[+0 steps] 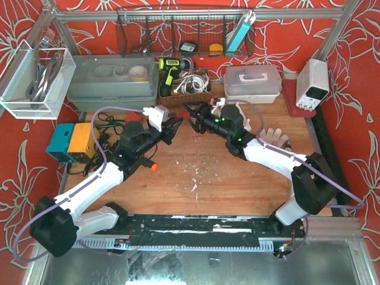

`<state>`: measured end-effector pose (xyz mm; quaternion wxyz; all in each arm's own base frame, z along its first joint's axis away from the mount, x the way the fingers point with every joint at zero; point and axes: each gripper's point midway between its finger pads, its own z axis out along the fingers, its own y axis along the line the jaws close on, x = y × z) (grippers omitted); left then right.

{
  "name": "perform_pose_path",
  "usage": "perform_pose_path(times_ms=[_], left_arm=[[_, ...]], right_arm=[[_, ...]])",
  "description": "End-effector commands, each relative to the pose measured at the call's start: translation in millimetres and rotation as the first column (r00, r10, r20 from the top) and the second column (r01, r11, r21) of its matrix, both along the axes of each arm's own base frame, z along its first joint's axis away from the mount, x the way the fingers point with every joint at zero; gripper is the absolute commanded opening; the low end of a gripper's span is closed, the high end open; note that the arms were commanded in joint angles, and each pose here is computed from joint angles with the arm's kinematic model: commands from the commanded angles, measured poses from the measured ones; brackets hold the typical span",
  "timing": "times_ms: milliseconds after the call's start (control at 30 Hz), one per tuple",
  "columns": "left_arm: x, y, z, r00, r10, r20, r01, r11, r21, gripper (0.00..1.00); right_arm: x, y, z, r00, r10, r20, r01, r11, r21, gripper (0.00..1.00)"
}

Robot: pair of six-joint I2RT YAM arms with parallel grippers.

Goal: Install the large spring

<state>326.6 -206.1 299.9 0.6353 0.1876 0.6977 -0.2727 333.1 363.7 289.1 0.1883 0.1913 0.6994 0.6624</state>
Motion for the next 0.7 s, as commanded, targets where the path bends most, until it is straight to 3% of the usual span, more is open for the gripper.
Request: perform_pose_path(times_ms=[0,367,667], left_arm=[[-10.0,-2.2,35.3,0.991,-0.028,0.135,0.033,0.999,-0.038,0.0],[-17.1,-1.3,37.7,0.983,-0.036,0.181,0.046,0.998,-0.051,0.0],[-15.9,3.3,32.9,0.98,-0.008,0.2,0.015,0.999,-0.035,0.0]], right_arm=[[-2.4,6.9,26.9,0.999,0.009,0.043,-0.013,0.996,0.089,0.64],[-9.6,8.5,30.4,0.999,0.024,0.045,-0.03,0.992,0.125,0.55],[-14.3,4.7,46.6,0.997,0.025,0.079,-0.038,0.985,0.168,0.41]])
